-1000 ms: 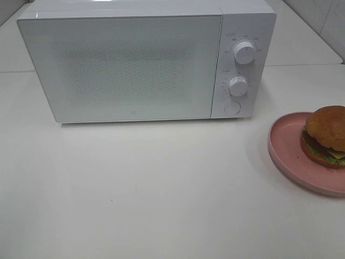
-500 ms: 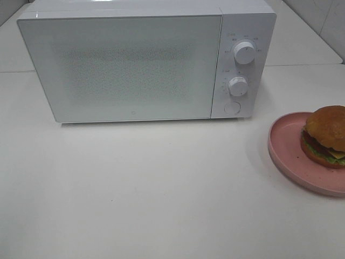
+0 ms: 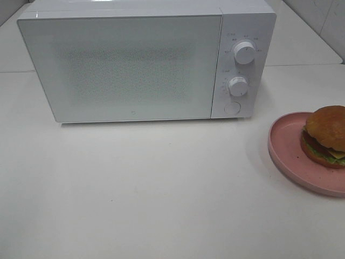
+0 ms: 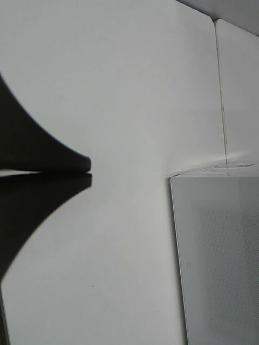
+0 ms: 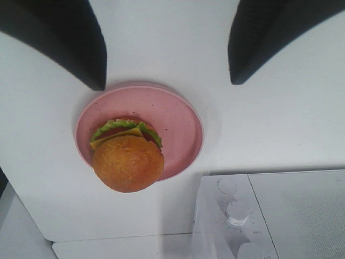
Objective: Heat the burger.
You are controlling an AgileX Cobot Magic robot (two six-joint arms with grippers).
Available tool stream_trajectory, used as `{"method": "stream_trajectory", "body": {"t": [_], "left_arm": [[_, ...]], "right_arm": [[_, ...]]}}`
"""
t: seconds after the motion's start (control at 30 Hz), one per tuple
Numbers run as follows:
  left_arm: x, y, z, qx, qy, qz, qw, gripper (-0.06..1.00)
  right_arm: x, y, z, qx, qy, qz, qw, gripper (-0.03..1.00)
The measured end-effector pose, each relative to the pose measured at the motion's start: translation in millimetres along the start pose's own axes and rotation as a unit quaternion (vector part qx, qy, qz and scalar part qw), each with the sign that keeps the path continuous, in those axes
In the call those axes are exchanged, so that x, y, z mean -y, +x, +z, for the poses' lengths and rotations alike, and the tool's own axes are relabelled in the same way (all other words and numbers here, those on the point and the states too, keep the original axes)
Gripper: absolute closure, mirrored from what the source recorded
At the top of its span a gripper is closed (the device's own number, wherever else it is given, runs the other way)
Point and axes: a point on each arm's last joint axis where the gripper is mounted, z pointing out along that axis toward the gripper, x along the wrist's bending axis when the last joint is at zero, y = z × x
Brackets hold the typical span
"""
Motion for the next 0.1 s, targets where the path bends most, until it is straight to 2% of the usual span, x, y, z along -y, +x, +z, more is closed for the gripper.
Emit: {"method": "stream_trajectory", "body": {"t": [0.1], "left_arm": [[0.0, 0.0, 0.0, 0.000, 0.000, 0.000, 1.000, 0.94]], "right_arm": [[0.0, 0.0, 0.0, 0.000, 0.000, 0.000, 1.000, 0.35]]}}
